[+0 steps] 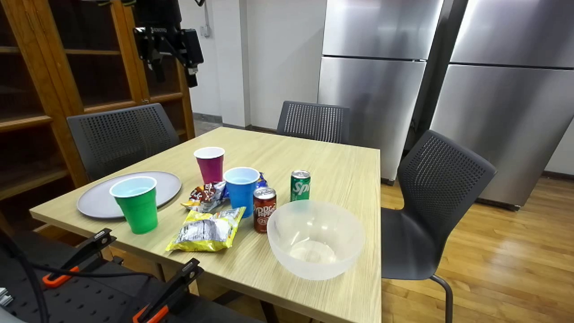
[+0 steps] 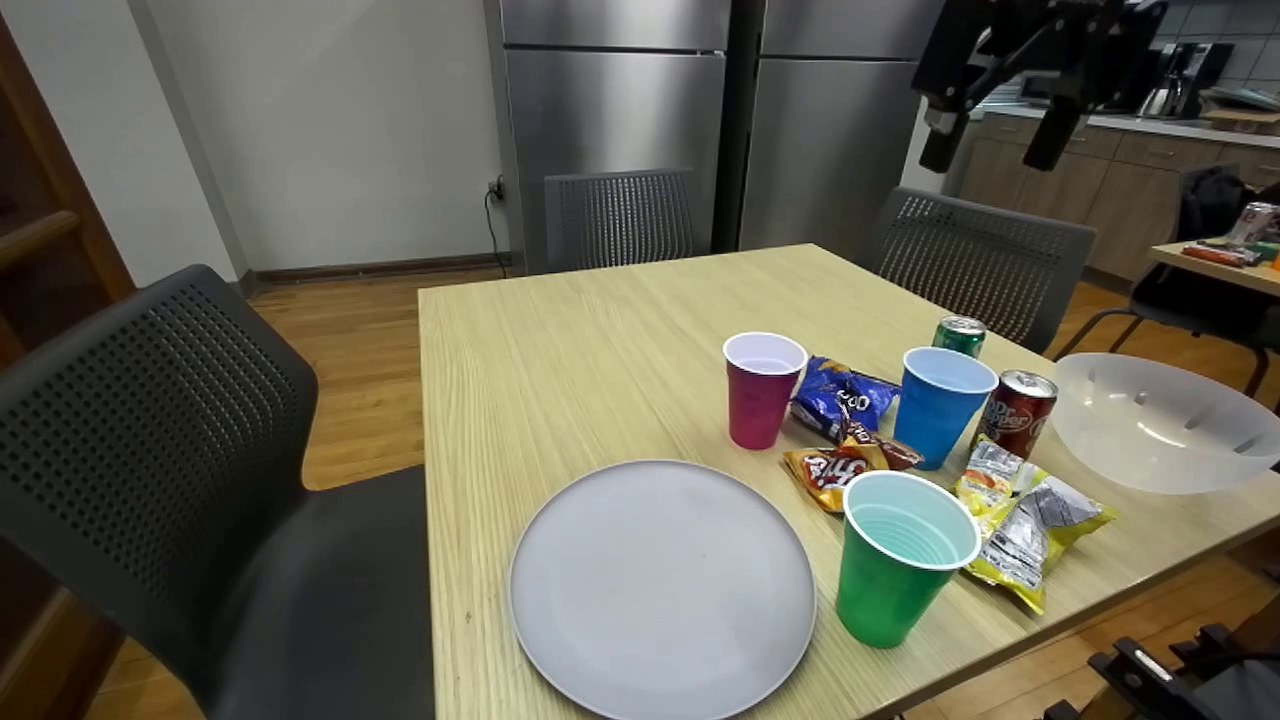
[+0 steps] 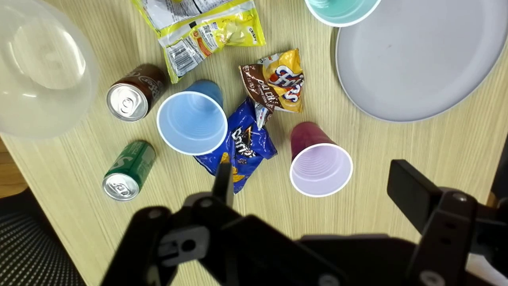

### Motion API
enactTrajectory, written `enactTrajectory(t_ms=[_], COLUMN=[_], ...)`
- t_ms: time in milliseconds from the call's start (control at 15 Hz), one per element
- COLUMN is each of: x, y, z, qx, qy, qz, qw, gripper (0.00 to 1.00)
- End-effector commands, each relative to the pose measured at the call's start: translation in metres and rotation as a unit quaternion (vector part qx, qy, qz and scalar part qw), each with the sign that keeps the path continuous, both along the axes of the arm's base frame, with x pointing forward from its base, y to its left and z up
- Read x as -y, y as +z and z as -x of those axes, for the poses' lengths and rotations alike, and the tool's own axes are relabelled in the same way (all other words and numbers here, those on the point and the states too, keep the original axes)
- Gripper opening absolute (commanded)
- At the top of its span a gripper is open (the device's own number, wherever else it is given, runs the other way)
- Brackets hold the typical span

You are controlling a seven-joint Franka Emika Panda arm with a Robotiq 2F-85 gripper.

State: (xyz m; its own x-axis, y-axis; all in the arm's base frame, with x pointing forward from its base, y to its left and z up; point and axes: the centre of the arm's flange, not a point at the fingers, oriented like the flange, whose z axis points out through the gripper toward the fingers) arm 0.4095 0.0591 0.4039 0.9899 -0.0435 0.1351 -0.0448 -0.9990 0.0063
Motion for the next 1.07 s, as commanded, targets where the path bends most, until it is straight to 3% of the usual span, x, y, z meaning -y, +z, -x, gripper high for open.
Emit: enactTrajectory(t_ms=[0,333,1000], x=[0.0,-0.007,-0.022], y=[0.0,-0.007,-0.054], z=[0.0,-0.015,-0.065], qx=[0.0,0.017,0.013], qy=[0.0,-0.004,-0.02], qz=[0.0,0.004,0.012], qw=[1.0,0.9998,0.9996], gripper=[1.0,1.0,1.0])
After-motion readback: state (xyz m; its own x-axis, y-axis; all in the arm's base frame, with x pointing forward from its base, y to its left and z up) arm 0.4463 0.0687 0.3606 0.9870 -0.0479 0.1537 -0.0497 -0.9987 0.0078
